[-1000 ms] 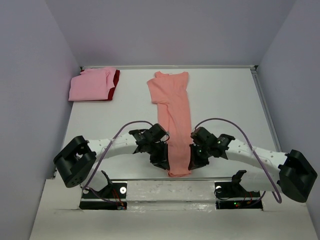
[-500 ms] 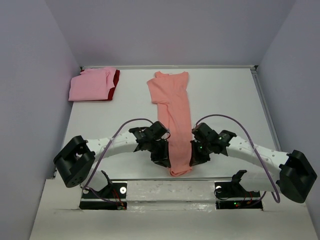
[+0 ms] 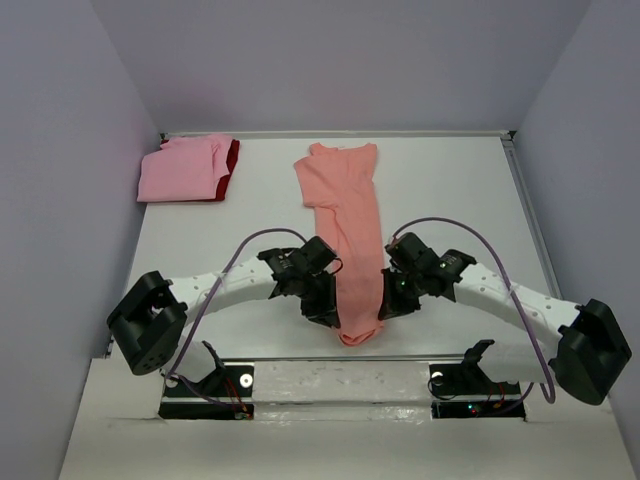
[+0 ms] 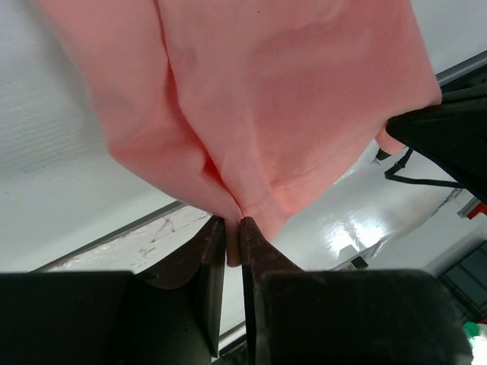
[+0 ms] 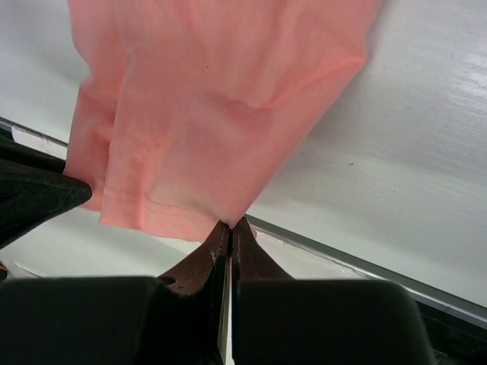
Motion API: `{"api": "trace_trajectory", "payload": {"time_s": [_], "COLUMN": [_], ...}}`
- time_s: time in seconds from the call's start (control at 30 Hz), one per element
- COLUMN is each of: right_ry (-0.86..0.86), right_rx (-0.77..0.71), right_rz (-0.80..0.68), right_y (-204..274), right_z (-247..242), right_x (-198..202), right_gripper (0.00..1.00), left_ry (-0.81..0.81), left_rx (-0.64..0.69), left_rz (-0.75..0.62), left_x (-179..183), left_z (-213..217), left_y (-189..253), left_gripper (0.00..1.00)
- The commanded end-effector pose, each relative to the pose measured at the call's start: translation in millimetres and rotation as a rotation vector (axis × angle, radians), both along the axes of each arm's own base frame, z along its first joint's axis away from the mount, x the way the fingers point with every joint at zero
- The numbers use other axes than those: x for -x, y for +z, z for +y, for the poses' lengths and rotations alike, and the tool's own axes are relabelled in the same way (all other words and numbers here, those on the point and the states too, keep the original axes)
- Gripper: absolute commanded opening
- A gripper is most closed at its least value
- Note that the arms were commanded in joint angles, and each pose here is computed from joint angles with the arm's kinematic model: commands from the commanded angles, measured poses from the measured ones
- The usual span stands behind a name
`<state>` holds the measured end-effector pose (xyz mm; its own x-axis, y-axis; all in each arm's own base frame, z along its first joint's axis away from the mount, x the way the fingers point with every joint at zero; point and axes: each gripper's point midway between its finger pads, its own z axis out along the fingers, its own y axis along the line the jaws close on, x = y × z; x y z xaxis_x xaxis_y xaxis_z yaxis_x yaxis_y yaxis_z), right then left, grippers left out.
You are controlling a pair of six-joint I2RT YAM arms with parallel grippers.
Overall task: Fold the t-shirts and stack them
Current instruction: Grab the bottom of the folded rectangular tshirt with both arms, then fold the folded rectangular tshirt in 1/3 of the way
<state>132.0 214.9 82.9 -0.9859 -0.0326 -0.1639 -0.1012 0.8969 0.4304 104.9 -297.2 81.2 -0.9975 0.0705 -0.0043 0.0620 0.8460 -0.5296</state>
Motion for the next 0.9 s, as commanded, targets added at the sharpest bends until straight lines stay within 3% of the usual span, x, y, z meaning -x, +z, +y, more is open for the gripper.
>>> {"api": "trace_trajectory", "payload": {"time_s": [0.0,0.87], "right_ry": [0.001,-0.024], "right_rx": [-0.006,-0.023], "right_rz": [-0.052,-0.111], "right_y": [14.7,40.8], "right_z": [1.8,5.2], "right_x": [-16.6,-54.2], "right_gripper": [0.0,0.0], "left_ry": [0.014,0.067], "left_rx": [0.015,-0.033], "left_rz": [-0.038,-0.138], "left_x": [-9.8,-66.4], "left_z": [-0.1,8.1], "left_y": [15.6,34.3], "left_gripper": [0.24,0.23]}}
